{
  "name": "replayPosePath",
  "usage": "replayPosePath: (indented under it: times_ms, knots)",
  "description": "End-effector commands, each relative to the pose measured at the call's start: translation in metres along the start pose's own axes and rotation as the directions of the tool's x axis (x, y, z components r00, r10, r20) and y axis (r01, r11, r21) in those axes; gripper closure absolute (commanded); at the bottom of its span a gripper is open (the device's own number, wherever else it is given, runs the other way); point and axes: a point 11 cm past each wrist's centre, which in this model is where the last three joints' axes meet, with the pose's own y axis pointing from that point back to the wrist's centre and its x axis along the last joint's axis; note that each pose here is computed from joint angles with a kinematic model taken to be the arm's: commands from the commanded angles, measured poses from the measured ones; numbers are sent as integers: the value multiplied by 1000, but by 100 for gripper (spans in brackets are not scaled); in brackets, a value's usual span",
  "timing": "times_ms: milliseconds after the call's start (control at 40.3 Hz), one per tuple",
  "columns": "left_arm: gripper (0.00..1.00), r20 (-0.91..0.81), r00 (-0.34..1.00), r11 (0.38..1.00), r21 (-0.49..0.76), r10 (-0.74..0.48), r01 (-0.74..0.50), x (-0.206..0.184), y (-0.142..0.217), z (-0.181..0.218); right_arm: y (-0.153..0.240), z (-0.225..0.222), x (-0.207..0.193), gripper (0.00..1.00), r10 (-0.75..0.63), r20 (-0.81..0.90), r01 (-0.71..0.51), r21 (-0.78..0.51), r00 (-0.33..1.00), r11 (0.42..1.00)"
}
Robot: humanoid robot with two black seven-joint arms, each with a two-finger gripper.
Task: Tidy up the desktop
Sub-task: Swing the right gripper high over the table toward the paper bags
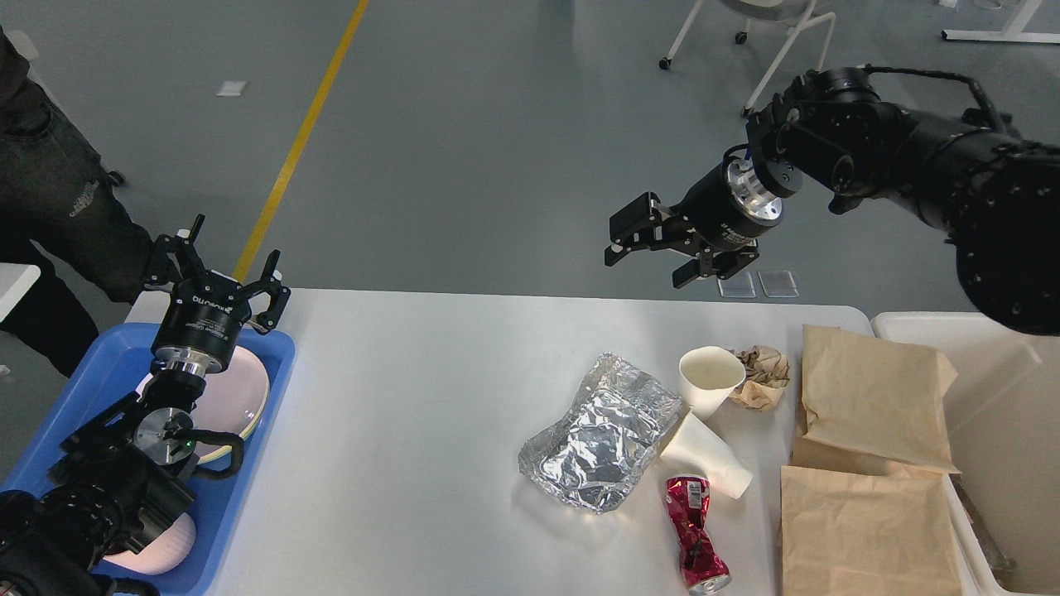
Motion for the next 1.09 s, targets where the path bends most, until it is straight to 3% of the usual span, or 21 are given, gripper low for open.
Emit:
replayPosePath:
  times_ms: [0,273,547,795,919,1068]
  knots:
    - [4,0,1000,1000,0,0,0,0,0,0,19,6,12,0,55,46,-58,58,997,997]
    - [4,0,1000,1000,0,0,0,0,0,0,37,4,19,0,86,73,-94,106,994,990]
    - [4,0,1000,1000,0,0,0,0,0,0,23,14,-5,0,-11,93,5,70,996,998]
    - [4,0,1000,1000,0,0,0,0,0,0,30,7,-4,0,-10,73,7,50,997,999]
    - [4,0,1000,1000,-2,-1,1,-1,-1,0,43,24,0,0,18,93,-20,17,996,1000]
    - [4,0,1000,1000,0,0,0,0,0,0,94,95,8,0,132,198,-121,-67,971,990]
